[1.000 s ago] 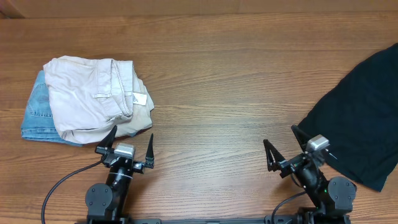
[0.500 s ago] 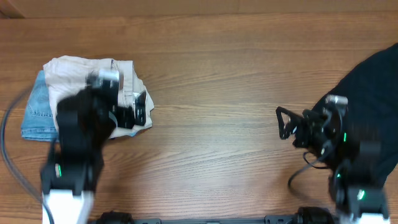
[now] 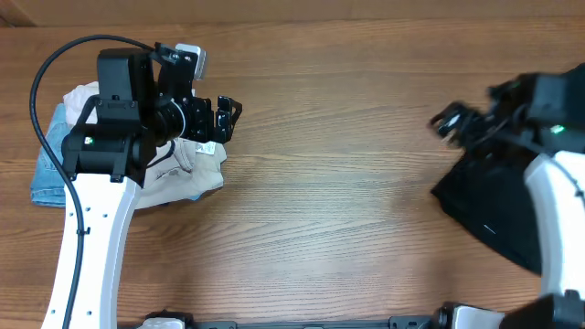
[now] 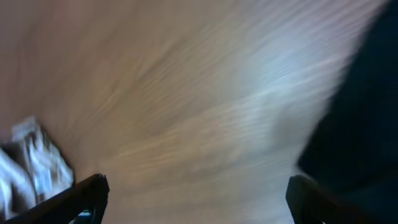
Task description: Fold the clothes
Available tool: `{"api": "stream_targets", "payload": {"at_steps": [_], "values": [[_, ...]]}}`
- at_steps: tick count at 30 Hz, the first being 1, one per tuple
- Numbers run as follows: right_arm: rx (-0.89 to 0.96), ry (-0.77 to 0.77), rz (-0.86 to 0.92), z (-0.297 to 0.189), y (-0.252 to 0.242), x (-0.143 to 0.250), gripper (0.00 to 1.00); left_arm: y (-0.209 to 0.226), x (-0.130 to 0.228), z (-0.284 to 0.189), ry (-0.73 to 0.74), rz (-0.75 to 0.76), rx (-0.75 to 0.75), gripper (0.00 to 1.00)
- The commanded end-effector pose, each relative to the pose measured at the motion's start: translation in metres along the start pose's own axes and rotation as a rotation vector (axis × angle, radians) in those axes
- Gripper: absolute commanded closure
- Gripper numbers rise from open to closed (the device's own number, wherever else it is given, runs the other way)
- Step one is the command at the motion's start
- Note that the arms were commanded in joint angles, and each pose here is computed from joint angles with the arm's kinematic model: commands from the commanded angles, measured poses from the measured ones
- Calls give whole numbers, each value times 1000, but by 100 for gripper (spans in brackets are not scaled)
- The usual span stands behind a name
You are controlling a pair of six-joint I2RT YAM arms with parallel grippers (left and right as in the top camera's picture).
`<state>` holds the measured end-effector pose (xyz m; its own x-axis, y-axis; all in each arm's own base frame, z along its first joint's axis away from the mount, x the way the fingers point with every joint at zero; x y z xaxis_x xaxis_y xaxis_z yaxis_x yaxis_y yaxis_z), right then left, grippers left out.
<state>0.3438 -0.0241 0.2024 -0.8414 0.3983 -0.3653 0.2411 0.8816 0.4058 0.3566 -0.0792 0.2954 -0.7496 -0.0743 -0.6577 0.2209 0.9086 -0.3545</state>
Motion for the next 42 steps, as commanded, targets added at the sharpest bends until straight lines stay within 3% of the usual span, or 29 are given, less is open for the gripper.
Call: {"api": "stream_targets", "payload": {"at_steps": [1,6,9,13,19,23,26,28,32,36,42], "values": [[118,-146,147,-23,-48,-56,8,-5,-11,-8,-33,8,14,0],[288,-223,300,-6,-133,-87,13,-5,-11,-8,-33,8,13,0],[369,-237,404,6,-178,-91,3,-5,-11,-8,-33,12,13,0],[396,-301,467,3,-220,-100,2,-4,-10,-8,-32,12,11,0],[467,-317,610,1,-273,-88,7,-4,-11,-7,-32,15,11,0],[492,-232,656,31,-298,-70,0,-4,-11,-7,-32,15,11,0],[459,-137,652,70,-294,-57,14,-4,-11,-7,-33,15,11,0],[457,-112,650,79,-292,-53,37,-4,-11,-7,-32,15,11,0],[447,-52,619,97,-275,-45,66,-4,-12,-8,-36,17,12,0],[418,13,505,127,-229,-41,74,-5,-15,-8,-50,22,17,0],[389,119,149,182,-103,-24,79,-5,-13,-8,-41,18,15,0]]}}
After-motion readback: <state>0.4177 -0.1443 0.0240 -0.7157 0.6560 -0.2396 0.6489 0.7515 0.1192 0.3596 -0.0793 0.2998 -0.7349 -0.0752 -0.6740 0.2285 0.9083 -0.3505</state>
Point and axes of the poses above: each gripper's point midway between its finger pads, its own z axis out along the fingers, its own y axis along the line the jaws close on, x = y × z, the point moved 2 cm from there along -z, back along the fingers, and after that the axes turned 9 degrees about -z, right-handed, at the moved point
